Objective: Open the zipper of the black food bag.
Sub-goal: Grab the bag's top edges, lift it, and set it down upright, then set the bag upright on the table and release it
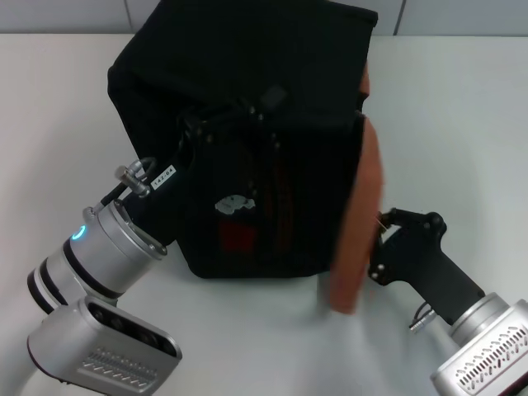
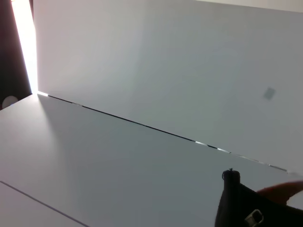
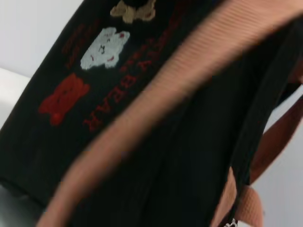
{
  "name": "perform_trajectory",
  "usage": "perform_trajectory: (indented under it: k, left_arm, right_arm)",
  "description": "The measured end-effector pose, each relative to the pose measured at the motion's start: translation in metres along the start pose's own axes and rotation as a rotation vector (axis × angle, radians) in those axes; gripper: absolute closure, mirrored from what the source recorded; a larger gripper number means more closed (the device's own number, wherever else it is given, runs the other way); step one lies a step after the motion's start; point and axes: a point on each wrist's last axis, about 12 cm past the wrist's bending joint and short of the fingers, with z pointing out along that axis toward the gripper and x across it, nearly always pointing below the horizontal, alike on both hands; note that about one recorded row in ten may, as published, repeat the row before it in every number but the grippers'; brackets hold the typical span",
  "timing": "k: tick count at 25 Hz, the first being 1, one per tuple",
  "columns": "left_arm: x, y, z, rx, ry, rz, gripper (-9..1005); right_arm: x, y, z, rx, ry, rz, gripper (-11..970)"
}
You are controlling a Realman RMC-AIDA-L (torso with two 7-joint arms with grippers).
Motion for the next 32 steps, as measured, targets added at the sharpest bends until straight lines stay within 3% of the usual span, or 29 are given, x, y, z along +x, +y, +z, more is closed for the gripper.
perform_trajectory:
  k: [4, 7, 9, 10, 11, 12, 16, 21, 24, 25, 29, 30, 32]
  left_arm:
    - [0.001, 0.000, 0.000, -0.004, 0.009, -0.001, 911]
    - [0.001, 0.001, -0.005, -0.031, 0.053, -0.048, 911]
    - [0.003, 0.003, -0.012, -0.073, 0.114, -0.154, 911]
    - [0.007, 0.005, -0.022, -0.116, 0.185, -0.272, 911]
    - [0.007, 0.005, -0.022, -0.116, 0.185, -0.272, 911]
    - [0.012, 0.004, -0.035, -0.145, 0.256, -0.382, 911]
    - [0.013, -0.004, -0.056, -0.130, 0.364, -0.497, 912]
    - [-0.001, -0.019, -0.082, -0.115, 0.478, -0.636, 912]
    - [-0.008, -0.025, -0.078, -0.107, 0.464, -0.753, 912]
    - [-0.009, -0.030, -0.068, -0.088, 0.452, -0.843, 912]
    - [-0.007, -0.036, -0.051, -0.051, 0.444, -0.897, 911]
    - [-0.004, -0.038, -0.040, -0.025, 0.432, -0.927, 911]
    - [-0.003, -0.038, -0.038, -0.024, 0.430, -0.949, 911]
  right_arm:
    - [0.000, -0.001, -0.002, 0.014, -0.008, 0.021, 892]
    - [-0.005, -0.006, -0.007, 0.064, -0.063, 0.113, 881]
    - [-0.008, -0.010, -0.014, 0.097, -0.105, 0.169, 874]
    - [-0.011, -0.015, -0.021, 0.131, -0.158, 0.210, 870]
    - [-0.011, -0.015, -0.021, 0.131, -0.158, 0.210, 866]
    - [-0.013, -0.018, -0.023, 0.144, -0.182, 0.222, 863]
    - [-0.018, -0.028, -0.036, 0.191, -0.282, 0.285, 848]
    - [-0.021, -0.046, -0.056, 0.212, -0.415, 0.385, 631]
    - [-0.019, -0.058, -0.063, 0.181, -0.465, 0.464, 455]
    - [-0.017, -0.065, -0.064, 0.152, -0.475, 0.491, 397]
    - [-0.015, -0.070, -0.063, 0.137, -0.469, 0.489, 300]
    - [-0.014, -0.070, -0.064, 0.133, -0.467, 0.485, 299]
    - [-0.015, -0.070, -0.066, 0.130, -0.470, 0.482, 298]
